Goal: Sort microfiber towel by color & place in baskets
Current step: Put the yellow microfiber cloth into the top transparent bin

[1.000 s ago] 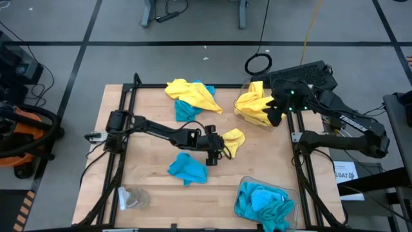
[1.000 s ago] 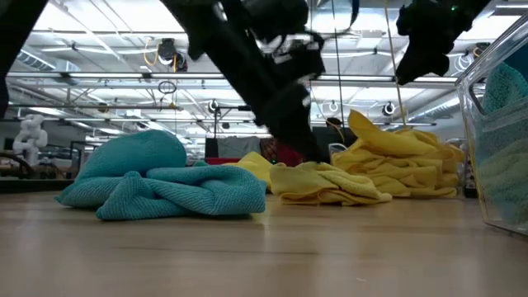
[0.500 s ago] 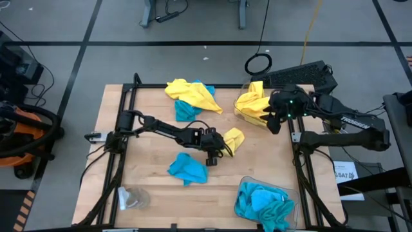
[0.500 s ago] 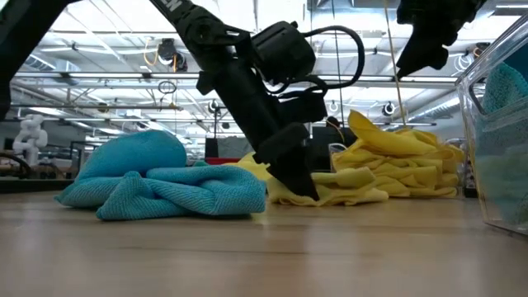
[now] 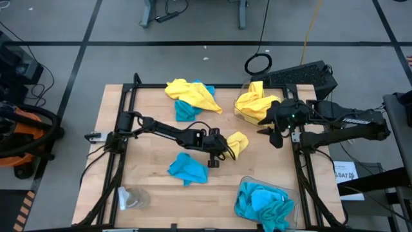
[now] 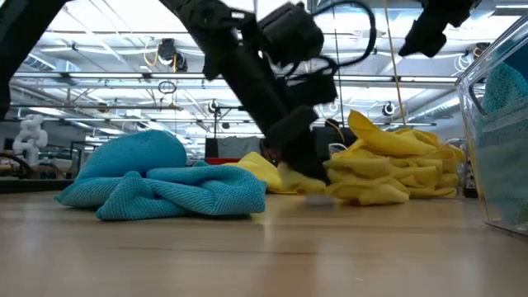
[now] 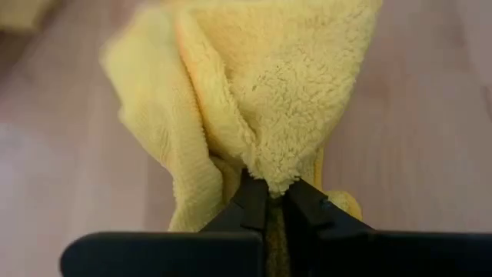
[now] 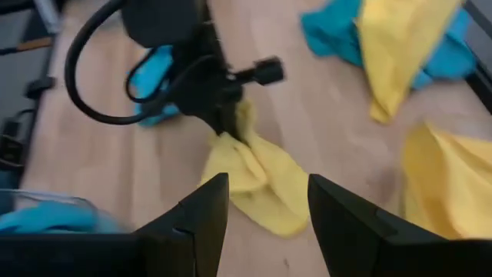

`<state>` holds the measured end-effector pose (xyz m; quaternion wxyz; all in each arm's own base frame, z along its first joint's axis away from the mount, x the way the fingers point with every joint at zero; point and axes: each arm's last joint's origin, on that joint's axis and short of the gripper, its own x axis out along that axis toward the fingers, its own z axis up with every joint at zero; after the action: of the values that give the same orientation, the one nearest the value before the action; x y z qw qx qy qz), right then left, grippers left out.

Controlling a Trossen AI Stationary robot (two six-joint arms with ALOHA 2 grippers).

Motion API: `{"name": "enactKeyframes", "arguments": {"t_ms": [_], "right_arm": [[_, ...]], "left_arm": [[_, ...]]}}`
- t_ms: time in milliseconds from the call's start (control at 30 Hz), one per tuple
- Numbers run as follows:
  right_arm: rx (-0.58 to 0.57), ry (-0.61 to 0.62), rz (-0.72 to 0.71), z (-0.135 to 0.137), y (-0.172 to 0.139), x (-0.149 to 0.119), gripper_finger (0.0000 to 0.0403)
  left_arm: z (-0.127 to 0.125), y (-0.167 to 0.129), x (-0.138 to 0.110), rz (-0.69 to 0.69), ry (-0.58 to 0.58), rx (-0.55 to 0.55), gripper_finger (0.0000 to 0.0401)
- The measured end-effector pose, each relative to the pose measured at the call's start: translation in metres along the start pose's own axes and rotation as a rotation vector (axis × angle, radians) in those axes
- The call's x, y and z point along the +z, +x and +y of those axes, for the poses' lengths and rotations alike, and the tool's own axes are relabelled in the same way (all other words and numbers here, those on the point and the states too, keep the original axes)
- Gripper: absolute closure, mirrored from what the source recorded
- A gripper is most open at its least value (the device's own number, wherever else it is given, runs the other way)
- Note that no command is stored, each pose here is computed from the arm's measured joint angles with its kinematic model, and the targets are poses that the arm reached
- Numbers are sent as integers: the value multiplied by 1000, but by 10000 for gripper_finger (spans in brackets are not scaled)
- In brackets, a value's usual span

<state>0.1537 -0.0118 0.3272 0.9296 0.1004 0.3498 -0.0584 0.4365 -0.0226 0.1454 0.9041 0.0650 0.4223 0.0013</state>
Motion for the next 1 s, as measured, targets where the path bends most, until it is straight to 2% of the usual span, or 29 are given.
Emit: {"name": "enactKeyframes", "arguments": {"t_ms": [200, 500, 600, 700, 867, 1000], "right_arm": [[101, -89, -66, 20, 0, 4, 232], [130, -226, -96, 49, 13, 7, 232], [165, -265, -116, 62, 22, 10, 232], [137, -305, -118, 72, 33, 10, 232], [124, -358, -57, 87, 49, 4, 227], [108, -369, -48, 97, 54, 0, 200]], "left_arm": [[-2, -35, 30, -91, 51, 89, 386], [-8, -88, 58, -267, 81, 103, 387], [-18, -95, 66, -356, 119, 55, 387], [-27, -99, 72, -422, 137, 20, 387], [-32, -100, 73, -439, 142, 9, 387], [-38, -102, 75, -467, 145, -38, 387]]}}
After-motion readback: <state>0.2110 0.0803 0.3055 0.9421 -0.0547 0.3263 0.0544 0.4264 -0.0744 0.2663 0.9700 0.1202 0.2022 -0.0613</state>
